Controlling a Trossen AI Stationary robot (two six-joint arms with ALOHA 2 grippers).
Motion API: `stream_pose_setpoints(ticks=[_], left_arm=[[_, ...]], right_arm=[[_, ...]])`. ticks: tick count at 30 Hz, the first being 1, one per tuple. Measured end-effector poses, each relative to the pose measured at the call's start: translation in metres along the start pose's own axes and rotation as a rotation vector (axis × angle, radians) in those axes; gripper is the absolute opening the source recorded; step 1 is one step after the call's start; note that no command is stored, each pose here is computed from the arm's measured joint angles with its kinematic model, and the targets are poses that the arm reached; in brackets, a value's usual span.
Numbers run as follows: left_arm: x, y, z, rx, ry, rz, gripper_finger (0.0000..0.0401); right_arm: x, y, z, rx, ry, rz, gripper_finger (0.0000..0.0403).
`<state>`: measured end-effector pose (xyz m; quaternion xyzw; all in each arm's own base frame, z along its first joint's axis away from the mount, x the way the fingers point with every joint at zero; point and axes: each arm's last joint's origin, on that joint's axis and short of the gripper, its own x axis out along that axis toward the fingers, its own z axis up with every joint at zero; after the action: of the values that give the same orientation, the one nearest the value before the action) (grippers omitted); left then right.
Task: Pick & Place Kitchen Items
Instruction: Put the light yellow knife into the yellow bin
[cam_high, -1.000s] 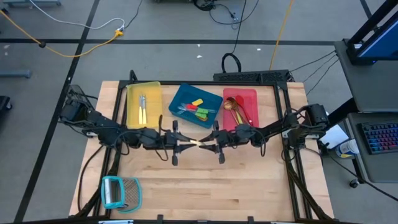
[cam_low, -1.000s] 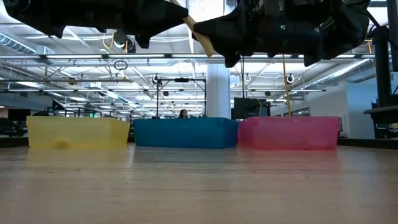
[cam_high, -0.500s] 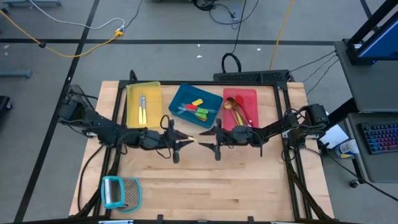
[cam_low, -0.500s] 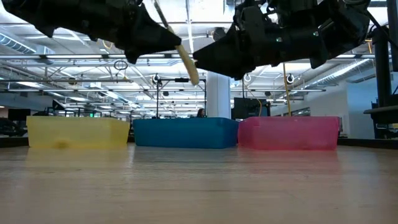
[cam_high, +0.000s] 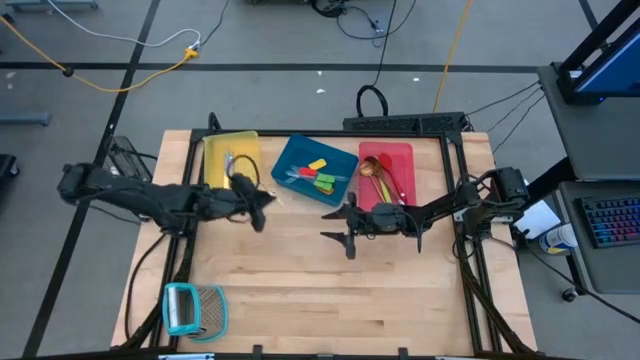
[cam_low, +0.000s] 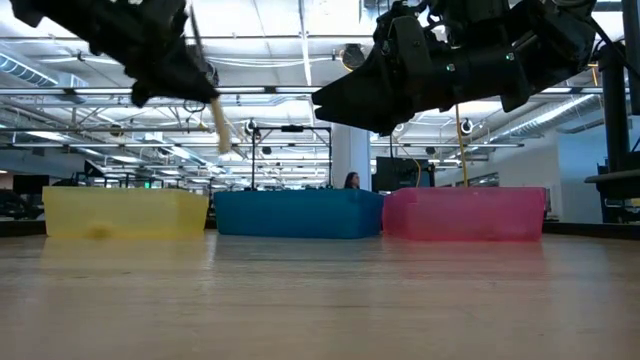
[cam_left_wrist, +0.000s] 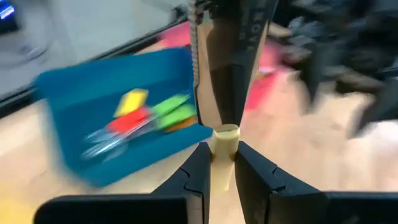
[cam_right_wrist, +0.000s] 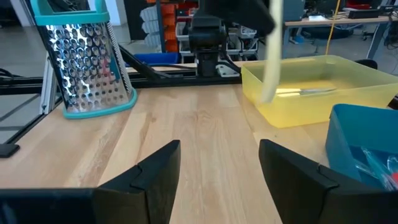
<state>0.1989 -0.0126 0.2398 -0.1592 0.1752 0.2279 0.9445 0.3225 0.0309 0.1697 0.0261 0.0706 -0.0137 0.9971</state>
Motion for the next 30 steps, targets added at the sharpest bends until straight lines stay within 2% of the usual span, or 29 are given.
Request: stream_pose_setpoints(ticks=[4, 9, 11, 18, 22, 26, 30], left_arm=[[-0.014, 0.031, 0.002, -0.095, 0.065, 0.143, 0.0055], [-0.028, 0.066, -0.003, -0.152, 0.164, 0.346, 0.0055], [-0.030, 0.076, -0.004, -0.191, 0.188, 0.396, 0.0056], [-0.027, 0.101, -0.008, -0.309, 0.318, 0.479, 0.0057], [-0.017, 0.115, -0.012, -0.378, 0.413, 0.533, 0.0057], [-0.001, 0.129, -0.014, -0.425, 0.445, 0.610, 0.0057], [0.019, 0.143, -0.016, -0.450, 0.495, 0.583, 0.0058]], right_arm=[[0.000, 0.000, 0.000, -0.001, 0.000, 0.000, 0.0212], [0.000, 0.000, 0.000, -0.002, -0.001, 0.000, 0.0209], [0.000, 0.000, 0.000, -0.002, -0.002, 0.000, 0.0209], [0.000, 0.000, 0.001, -0.002, -0.005, 0.000, 0.0208], [0.000, 0.000, 0.001, -0.004, -0.007, 0.000, 0.0208], [0.000, 0.000, 0.001, -0.005, -0.007, 0.000, 0.0208], [0.000, 0.000, 0.001, -0.005, -0.007, 0.000, 0.0206]])
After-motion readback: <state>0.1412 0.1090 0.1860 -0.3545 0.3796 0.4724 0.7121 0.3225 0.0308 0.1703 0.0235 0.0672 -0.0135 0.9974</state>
